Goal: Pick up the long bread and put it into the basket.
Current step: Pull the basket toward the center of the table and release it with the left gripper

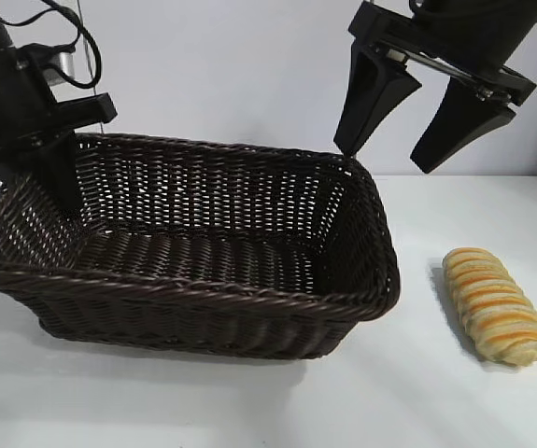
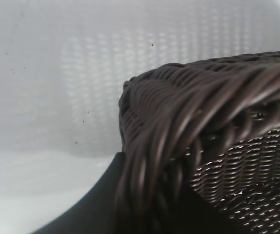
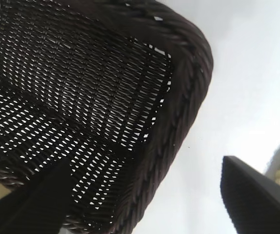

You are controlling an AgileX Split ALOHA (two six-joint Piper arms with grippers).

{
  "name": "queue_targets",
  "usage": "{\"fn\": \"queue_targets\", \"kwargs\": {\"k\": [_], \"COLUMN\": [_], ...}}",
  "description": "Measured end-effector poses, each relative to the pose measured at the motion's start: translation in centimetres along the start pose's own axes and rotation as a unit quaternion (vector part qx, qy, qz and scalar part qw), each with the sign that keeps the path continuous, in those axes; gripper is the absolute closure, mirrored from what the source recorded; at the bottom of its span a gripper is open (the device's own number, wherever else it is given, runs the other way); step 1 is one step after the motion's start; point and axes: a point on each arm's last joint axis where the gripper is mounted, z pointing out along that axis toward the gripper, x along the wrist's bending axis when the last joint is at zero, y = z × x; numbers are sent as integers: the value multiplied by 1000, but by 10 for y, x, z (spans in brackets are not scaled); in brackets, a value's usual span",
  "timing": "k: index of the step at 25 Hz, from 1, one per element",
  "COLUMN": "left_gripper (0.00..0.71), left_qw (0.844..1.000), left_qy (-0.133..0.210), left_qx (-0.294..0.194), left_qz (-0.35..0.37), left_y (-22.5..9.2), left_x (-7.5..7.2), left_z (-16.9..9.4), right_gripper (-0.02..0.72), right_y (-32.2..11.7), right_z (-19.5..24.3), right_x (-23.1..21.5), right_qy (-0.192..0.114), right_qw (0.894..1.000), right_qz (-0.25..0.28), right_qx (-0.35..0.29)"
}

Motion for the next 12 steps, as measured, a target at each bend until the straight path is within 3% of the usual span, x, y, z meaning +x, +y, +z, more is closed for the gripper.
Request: {"fn": "queue_targets", "kwargs": {"k": [12], "left_gripper": [604], "left_qw": [1000], "left_qy": [-9], "left_qx": [10], "left_qz": [-17], "left_y": [6], "left_x": [5], "left_z": [25], "right_gripper": [102], "right_y": [0], "right_z": [0], "right_x": [0], "right_qy": [0], "right_qw": [1000], "right_qz": [1], "right_qx": [0]}}
